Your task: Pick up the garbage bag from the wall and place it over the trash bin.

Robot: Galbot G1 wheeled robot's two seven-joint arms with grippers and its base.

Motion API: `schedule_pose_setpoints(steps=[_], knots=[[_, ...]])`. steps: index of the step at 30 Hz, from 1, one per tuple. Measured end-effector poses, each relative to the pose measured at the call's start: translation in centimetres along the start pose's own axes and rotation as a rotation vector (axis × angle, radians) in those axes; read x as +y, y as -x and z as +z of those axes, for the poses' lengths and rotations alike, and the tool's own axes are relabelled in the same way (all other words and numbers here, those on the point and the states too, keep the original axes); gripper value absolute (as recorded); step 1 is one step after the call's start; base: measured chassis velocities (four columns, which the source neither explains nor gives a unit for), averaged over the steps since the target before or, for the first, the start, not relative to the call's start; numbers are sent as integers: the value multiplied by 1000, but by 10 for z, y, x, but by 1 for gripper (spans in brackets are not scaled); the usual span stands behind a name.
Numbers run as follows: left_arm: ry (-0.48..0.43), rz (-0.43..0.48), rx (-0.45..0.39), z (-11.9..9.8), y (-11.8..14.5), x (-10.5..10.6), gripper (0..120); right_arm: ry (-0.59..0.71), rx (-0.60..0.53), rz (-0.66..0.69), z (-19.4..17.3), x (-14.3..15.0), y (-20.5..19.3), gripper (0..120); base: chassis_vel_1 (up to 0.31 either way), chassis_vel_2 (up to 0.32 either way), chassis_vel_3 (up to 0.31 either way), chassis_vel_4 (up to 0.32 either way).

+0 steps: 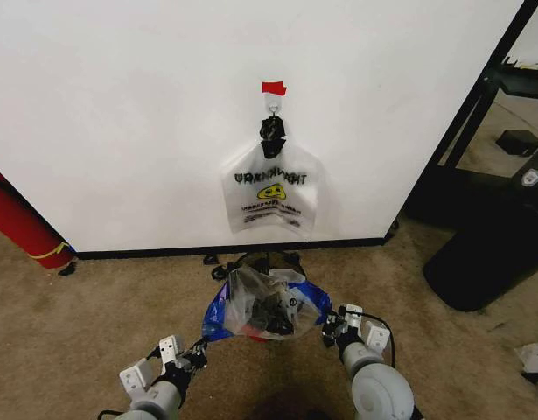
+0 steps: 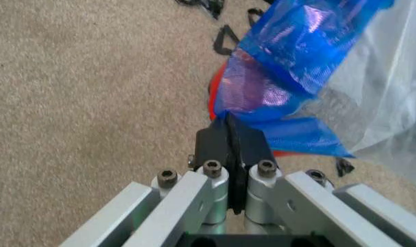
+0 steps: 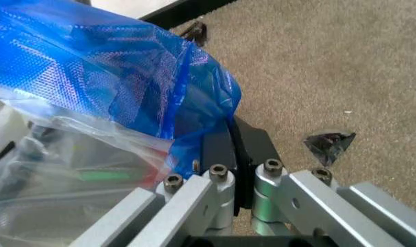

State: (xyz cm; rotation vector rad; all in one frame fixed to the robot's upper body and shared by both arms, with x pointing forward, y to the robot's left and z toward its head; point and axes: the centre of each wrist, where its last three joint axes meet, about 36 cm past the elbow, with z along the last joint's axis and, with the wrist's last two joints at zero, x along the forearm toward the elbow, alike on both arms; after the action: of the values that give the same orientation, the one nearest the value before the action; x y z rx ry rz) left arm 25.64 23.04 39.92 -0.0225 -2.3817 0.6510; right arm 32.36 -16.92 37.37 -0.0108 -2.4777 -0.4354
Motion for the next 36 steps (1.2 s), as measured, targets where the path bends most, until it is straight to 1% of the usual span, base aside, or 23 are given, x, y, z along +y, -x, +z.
schedule_pose_setpoints(steps=[6, 10, 13, 19, 24, 27, 30, 36], knots=[[7, -3, -34, -8, 17, 1, 0, 11, 1, 8, -5, -1, 17, 0, 0, 0, 0, 0], [34, -5, -34, -7, 22, 0, 0, 17, -1, 9, -11, -2, 28, 0, 0, 0, 0, 0], [76, -3, -32, -3, 31, -1, 0, 10, 8, 12, -16, -3, 44, 0, 0, 0, 0, 0], [87, 2, -46, -5, 43, -4, 0, -3, 10, 18, -22, -2, 63, 0, 0, 0, 0, 0], [97, -8, -44, 0, 51, -2, 0, -15, 12, 9, -22, -3, 69, 0, 0, 0, 0, 0], [105, -14, -44, 7, 58, -1, 0, -28, 9, 2, -19, -3, 71, 0, 0, 0, 0, 0], [114, -12, -40, 15, 63, -4, 0, -41, 15, 2, -15, -5, 73, 0, 0, 0, 0, 0], [117, -2, -37, 20, 64, -9, 0, -50, 23, 7, -11, -6, 72, 0, 0, 0, 0, 0]])
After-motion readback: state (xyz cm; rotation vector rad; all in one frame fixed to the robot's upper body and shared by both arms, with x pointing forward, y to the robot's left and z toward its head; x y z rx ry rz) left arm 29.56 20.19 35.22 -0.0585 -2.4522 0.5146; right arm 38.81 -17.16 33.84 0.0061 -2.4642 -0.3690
